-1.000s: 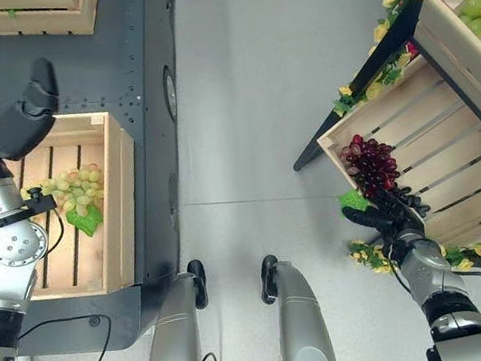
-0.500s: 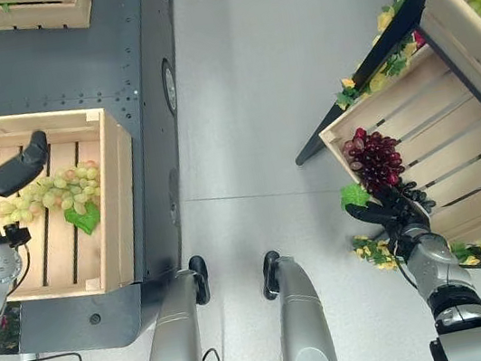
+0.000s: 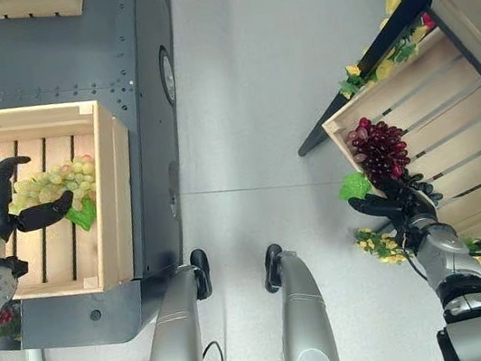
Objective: Pick up the fruits from the basket on one side to the basket on the other side
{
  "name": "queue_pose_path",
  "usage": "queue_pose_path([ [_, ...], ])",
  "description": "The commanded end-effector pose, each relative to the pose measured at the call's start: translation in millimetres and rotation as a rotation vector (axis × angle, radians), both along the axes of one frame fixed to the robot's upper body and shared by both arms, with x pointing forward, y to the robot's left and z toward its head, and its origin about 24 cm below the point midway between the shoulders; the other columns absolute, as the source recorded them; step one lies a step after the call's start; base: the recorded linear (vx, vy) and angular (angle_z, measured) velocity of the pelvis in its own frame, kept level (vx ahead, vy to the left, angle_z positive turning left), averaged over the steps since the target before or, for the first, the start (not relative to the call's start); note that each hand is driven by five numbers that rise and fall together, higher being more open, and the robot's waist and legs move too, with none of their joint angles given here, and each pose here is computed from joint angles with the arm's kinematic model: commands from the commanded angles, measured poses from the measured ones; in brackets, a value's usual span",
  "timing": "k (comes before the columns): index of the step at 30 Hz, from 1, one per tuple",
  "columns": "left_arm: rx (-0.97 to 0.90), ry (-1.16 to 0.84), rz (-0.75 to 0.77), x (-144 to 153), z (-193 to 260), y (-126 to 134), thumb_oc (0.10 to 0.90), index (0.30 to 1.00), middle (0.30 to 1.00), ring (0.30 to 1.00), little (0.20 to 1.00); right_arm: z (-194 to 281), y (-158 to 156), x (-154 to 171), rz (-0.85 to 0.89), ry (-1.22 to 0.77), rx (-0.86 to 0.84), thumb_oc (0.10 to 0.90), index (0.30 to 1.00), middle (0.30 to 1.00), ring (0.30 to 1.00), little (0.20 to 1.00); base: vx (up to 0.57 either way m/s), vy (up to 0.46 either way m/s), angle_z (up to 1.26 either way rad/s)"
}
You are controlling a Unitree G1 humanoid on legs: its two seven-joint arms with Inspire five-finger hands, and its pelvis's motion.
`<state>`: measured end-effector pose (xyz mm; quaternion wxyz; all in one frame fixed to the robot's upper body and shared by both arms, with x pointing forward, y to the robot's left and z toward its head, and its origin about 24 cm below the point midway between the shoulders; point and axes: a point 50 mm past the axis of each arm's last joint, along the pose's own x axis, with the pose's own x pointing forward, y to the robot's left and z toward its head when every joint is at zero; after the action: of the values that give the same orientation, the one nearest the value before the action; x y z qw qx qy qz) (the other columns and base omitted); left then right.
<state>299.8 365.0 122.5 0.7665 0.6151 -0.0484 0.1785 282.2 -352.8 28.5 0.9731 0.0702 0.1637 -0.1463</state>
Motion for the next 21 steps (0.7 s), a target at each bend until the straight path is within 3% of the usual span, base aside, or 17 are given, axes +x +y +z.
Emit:
queue_pose_path([
  [1,0.108,-0.154,0.025,5.4,52.0,10.7,0.800,0.900,0.900,0.900,0.900,55.0,-16.6,15.2,0.073,-0.180,-0.120,0.800,0.900,0.900,0.900,0.900,0.00,0.000,0.00],
  [10,0.283,-0.094,0.004,10.0,55.7,6.8,0.800,0.900,0.900,0.900,0.900,68.2,18.7,27.9,0.232,-0.307,-0.072,0.800,0.900,0.900,0.900,0.900,0.00,0.000,0.00],
  [21,0.475,-0.056,0.099,13.5,63.2,12.8,0.800,0.900,0.900,0.900,0.900,78.2,72.1,33.8,0.430,-0.405,-0.002,0.800,0.900,0.900,0.900,0.900,0.01,0.008,0.00],
])
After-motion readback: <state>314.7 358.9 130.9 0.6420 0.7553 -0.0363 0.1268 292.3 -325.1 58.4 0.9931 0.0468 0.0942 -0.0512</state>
